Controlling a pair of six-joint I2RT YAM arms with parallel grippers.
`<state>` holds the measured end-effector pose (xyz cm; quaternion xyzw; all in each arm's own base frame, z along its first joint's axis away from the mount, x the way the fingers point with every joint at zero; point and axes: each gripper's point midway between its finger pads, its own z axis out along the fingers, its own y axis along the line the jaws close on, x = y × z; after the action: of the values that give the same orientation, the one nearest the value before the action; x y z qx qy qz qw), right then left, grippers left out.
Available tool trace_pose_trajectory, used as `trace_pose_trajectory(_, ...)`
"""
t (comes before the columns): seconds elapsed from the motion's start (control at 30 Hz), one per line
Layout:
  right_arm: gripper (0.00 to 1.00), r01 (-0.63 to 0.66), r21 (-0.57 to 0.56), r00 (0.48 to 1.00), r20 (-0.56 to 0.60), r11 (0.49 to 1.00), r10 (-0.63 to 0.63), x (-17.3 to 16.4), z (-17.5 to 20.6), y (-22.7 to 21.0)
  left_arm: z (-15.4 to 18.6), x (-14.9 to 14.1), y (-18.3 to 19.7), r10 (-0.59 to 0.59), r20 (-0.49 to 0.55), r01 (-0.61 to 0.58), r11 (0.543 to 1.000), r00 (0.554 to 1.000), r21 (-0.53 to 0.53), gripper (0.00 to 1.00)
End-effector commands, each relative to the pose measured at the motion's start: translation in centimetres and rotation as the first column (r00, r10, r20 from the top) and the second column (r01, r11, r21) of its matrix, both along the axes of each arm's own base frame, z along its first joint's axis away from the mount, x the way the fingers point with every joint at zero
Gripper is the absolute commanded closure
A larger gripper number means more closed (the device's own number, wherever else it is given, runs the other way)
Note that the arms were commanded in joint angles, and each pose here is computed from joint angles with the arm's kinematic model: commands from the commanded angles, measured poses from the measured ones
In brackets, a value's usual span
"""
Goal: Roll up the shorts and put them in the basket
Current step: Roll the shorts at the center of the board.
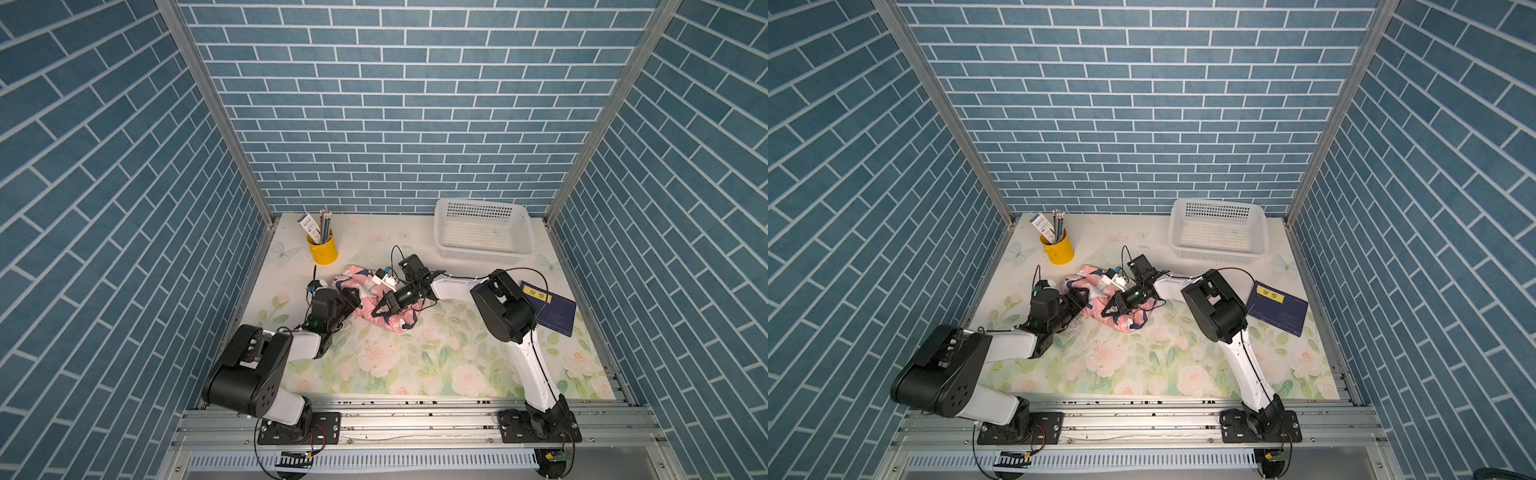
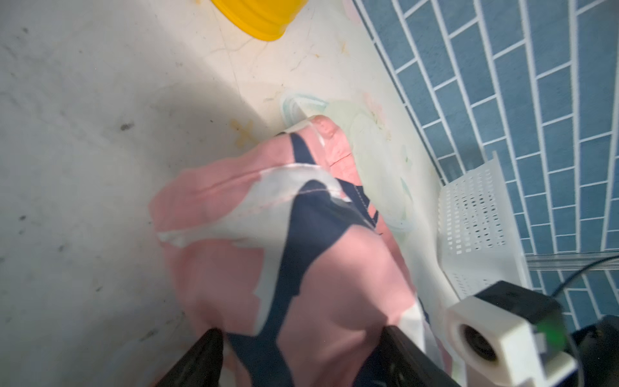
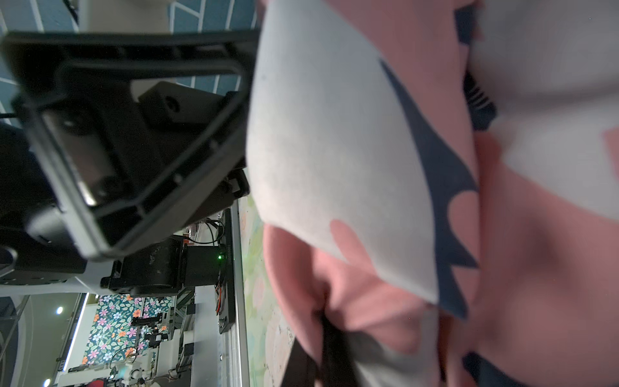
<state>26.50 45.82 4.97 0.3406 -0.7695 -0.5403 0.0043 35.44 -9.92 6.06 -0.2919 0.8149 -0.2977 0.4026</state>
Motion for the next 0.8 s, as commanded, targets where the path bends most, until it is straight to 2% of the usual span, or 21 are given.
trace_pose_trajectory(0.0, 1.0, 0.025, -0.063, 0.998, -0.057, 0.998, -0.029, -0.2, -2.8, -0.8, 0.5, -1.3, 0.1, -0.029, 0.023, 0.029, 0.999, 0.999, 0.016, 0.16)
trace_pose_trajectory(0.23, 1.0, 0.027, -0.072, 0.997, -0.067, 0.997, -0.032, -0.4, -3.2, -1.2, 2.5, -2.7, 0.3, -0.035, 0.115, 0.036, 0.999, 0.993, -0.009, 0.1)
trace_pose_trajectory(0.33, 1.0, 0.027, -0.072, 0.997, -0.068, 0.997, -0.032, -0.5, -3.2, -1.3, 2.3, -2.6, 0.3, -0.047, 0.117, 0.046, 0.999, 0.992, 0.012, 0.09)
trace_pose_trajectory(0.53, 1.0, 0.029, -0.07, 0.996, -0.081, 0.997, -0.034, -0.7, -3.4, -1.4, 2.0, -0.8, -0.7, -0.075, 0.14, 0.076, 0.997, 0.987, -0.002, 0.09)
trace_pose_trajectory(0.77, 1.0, 0.026, -0.064, 0.995, -0.091, 0.998, -0.032, -0.7, -3.4, -1.4, 0.0, 1.5, -2.0, -0.099, 0.092, 0.103, 0.994, 0.991, -0.03, 0.15)
